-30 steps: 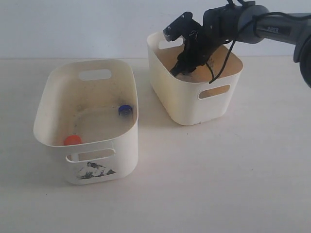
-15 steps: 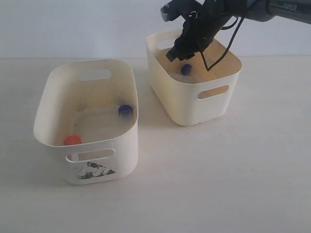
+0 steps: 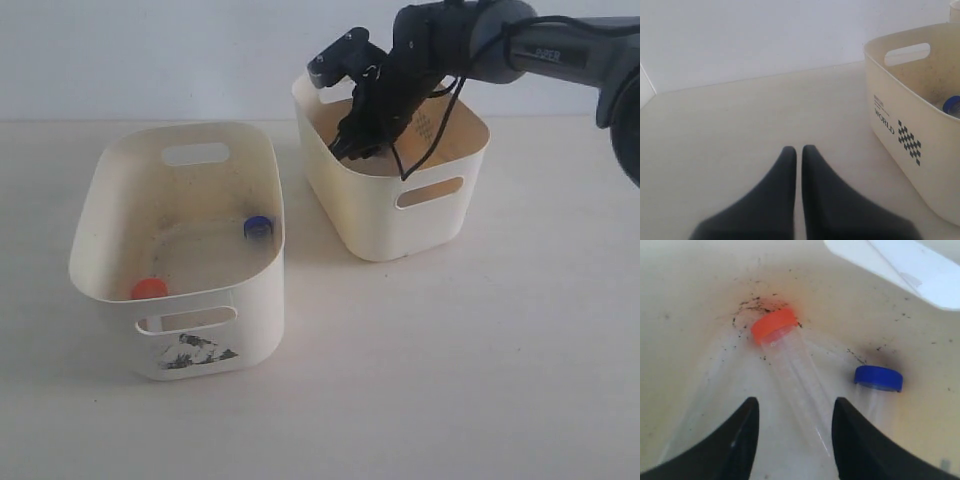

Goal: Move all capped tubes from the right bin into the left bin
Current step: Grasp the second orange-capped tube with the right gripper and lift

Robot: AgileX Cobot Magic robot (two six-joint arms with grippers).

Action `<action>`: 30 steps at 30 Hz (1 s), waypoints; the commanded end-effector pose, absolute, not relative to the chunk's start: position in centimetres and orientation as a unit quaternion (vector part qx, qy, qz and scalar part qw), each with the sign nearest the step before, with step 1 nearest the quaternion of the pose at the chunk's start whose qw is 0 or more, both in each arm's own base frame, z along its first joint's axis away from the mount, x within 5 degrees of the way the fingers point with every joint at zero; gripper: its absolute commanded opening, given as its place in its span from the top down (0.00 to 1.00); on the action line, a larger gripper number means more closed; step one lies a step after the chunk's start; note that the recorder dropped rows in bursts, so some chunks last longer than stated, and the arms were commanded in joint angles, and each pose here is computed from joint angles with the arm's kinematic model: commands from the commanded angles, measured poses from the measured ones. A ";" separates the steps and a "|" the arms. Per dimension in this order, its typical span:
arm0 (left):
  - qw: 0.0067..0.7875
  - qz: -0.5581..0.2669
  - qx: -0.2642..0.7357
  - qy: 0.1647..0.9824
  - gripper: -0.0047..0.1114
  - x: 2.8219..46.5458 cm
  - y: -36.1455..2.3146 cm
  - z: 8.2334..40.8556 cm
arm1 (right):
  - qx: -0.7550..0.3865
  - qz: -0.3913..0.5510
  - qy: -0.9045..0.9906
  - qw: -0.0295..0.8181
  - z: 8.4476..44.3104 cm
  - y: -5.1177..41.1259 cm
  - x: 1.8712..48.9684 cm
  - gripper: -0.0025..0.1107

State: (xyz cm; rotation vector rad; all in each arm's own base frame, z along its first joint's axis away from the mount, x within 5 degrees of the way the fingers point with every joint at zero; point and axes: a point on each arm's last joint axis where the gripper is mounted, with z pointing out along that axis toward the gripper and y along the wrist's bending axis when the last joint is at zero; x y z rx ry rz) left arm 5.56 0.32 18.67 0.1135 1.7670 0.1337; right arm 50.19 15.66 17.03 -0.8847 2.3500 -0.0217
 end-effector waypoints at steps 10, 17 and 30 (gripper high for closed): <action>0.640 0.054 0.045 0.765 0.92 5.6 0.3 19.0 | -0.354 -0.023 0.875 0.329 13.6 16.0 51.2 0.42; 0.640 0.054 0.045 0.765 0.92 5.6 0.3 19.0 | -0.366 -0.036 0.874 0.317 11.1 15.9 51.5 0.42; 0.640 0.054 0.045 0.765 0.92 5.6 0.3 19.0 | -0.421 -0.131 0.849 0.291 9.3 14.5 51.9 0.52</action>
